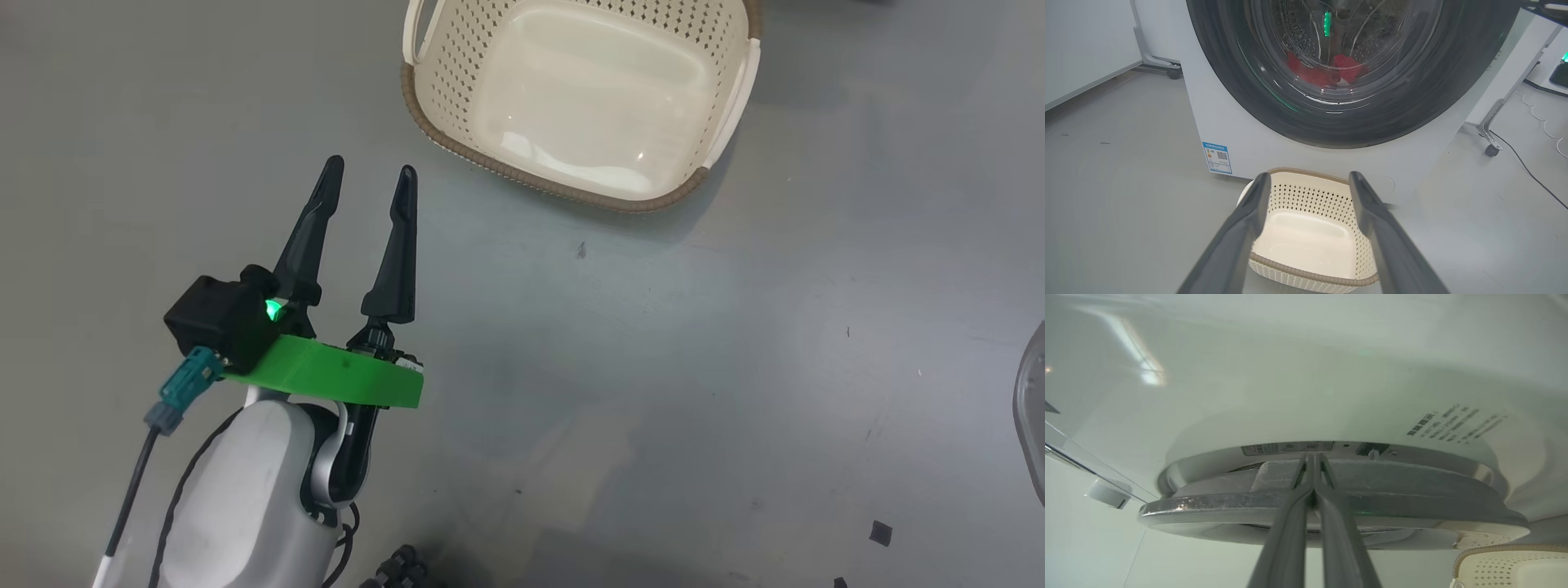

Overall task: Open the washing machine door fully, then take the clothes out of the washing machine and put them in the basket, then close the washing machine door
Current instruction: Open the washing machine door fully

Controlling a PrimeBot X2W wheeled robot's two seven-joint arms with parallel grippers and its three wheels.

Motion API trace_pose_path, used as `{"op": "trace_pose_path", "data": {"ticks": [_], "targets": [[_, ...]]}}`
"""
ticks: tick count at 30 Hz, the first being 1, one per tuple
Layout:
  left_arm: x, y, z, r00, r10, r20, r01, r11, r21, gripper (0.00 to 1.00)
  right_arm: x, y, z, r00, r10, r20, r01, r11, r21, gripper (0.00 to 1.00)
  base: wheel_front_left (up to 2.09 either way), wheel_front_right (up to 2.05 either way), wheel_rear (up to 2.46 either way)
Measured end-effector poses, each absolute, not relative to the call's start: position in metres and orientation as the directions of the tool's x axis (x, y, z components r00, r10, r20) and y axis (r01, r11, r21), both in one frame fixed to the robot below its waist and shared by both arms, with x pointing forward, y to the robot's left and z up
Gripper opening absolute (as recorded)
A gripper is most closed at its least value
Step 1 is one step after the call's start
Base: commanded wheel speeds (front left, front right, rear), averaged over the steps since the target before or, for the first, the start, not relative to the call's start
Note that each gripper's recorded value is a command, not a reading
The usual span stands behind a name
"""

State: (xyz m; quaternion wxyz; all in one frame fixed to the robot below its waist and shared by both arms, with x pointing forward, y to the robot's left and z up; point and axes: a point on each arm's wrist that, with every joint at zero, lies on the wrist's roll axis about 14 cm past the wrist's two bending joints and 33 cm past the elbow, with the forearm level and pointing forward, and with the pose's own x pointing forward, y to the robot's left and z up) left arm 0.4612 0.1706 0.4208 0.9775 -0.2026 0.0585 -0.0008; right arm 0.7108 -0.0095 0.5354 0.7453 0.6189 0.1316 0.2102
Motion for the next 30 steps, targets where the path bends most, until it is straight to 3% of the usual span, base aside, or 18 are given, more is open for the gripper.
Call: {"op": "trace_pose_path", "data": {"ticks": [4, 30], "targets": [[0.459, 0.174, 0.417, 0.992, -0.014, -0.127, -0.039, 0.914, -0.403, 1.00, 0.713, 0.006, 0.529, 0.849, 0.525, 0.056, -0.108, 0.070, 0.992, 0.00, 0.00, 0.00, 0.00], [0.452, 0.170, 0.408, 0.986, -0.018, -0.166, -0.052, 0.912, -0.408, 1.00, 0.732, 0.028, 0.534, 0.765, 0.642, 0.042, -0.035, -0.024, 0.999, 0.00, 0.00, 0.00, 0.00]]}}
